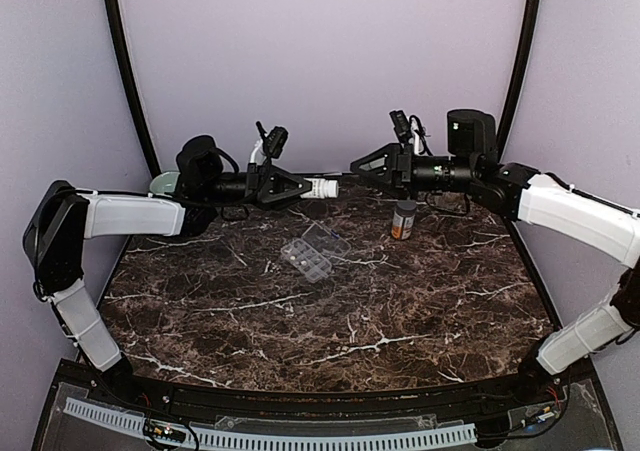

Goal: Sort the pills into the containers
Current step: Unscrew the lid of the pill bottle.

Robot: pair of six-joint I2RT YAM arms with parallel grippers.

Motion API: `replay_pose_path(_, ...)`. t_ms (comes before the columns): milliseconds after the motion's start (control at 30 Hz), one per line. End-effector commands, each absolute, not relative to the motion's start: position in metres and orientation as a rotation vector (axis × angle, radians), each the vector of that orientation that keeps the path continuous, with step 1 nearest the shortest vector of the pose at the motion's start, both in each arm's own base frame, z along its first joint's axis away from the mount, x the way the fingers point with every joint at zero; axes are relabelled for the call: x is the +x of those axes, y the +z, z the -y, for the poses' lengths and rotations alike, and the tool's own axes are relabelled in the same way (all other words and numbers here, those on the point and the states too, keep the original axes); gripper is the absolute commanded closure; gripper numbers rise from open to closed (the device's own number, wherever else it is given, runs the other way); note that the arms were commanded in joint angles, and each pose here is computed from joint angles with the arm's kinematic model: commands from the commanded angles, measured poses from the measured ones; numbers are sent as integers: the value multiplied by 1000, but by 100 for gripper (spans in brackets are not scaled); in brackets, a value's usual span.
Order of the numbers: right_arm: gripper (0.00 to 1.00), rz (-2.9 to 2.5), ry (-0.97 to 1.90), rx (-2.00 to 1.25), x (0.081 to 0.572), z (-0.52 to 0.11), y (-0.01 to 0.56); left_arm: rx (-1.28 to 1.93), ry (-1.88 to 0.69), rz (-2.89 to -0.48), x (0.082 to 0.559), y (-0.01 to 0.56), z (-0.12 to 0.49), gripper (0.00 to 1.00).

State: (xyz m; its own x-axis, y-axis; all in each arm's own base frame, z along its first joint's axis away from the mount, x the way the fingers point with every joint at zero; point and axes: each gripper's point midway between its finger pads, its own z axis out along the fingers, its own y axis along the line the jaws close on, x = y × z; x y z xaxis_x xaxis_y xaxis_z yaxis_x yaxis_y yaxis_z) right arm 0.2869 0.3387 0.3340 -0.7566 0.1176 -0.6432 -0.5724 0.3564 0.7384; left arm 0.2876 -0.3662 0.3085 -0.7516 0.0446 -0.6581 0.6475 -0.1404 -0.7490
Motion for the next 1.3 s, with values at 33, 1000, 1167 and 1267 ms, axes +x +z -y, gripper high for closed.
replay_pose_path(33, 46, -1982, 1716, -405, 272, -350, 346, 821, -1874, -1659, 286, 324, 362, 100)
replay_pose_path(1000, 49, -2015, 1866, -383, 276, -366, 328, 845, -1864, -1665, 295, 323, 369, 100)
replay_pose_path(1167, 52, -2009, 1878, -389, 277, -368, 330, 846, -1868, -1667, 297, 322, 371, 100)
replay_pose_path(1267, 53, -2019, 1880, -386, 278, -369, 327, 848, -1873, -1667, 298, 320, 372, 100)
